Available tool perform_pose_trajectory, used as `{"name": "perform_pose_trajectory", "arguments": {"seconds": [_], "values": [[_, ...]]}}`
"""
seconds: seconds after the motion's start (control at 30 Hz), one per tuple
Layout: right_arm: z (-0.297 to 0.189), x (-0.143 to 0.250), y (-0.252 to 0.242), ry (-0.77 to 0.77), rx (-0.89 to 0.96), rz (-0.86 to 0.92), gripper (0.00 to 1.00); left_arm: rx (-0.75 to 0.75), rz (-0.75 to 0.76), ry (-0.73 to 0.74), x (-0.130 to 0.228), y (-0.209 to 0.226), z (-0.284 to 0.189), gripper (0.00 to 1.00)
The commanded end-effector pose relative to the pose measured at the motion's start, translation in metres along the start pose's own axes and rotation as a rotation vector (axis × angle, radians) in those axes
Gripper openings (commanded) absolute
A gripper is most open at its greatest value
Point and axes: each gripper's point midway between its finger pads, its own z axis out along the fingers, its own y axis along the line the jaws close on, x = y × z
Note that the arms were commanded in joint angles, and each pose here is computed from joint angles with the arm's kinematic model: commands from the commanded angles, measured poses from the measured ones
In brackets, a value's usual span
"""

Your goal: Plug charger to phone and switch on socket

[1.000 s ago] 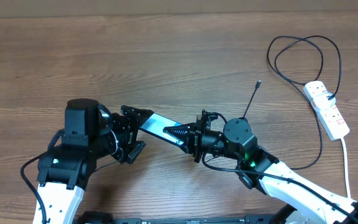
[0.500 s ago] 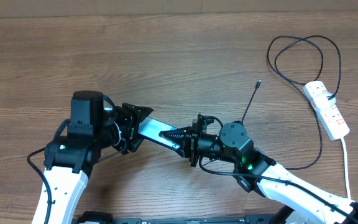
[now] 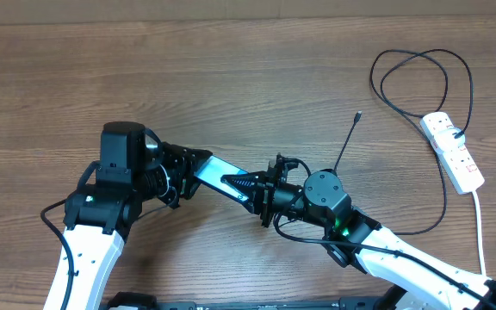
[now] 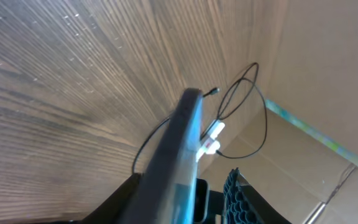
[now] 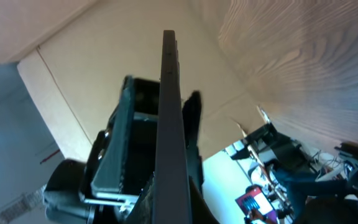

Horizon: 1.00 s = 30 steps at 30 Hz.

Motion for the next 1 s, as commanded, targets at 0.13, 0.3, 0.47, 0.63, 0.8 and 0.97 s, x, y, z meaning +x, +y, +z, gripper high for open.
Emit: {"name": "perform_pose_trajectory", "arguments": {"seconds": [0.13,0.3,0.47,0.63,0.8,0.97], "values": [[0.001,0.002,0.015,-0.014,-0.045,0.124,0.04,0.02,-0.004,0.031,0.005,-0.005,0.003,0.34],[0.001,-0.003,0.018,-0.04,-0.064,0.125,0.04,0.025,-0.004,0.039,0.006,-0.006,0.003,0.36],[0.0,-0.009,0.021,-0.075,-0.087,0.125,0.04,0.028,0.001,0.072,0.013,-0.007,0.003,0.36],[0.001,-0.01,0.021,-0.099,-0.1,0.125,0.04,0.02,0.017,0.089,0.02,-0.006,0.006,0.35],[0.003,-0.003,0.019,-0.079,-0.094,0.12,0.04,0.014,0.026,0.088,0.022,-0.005,0.007,0.27],[0.005,0.009,0.024,-0.041,-0.119,0.103,0.04,0.013,0.036,0.087,0.022,-0.005,0.007,0.22]]}}
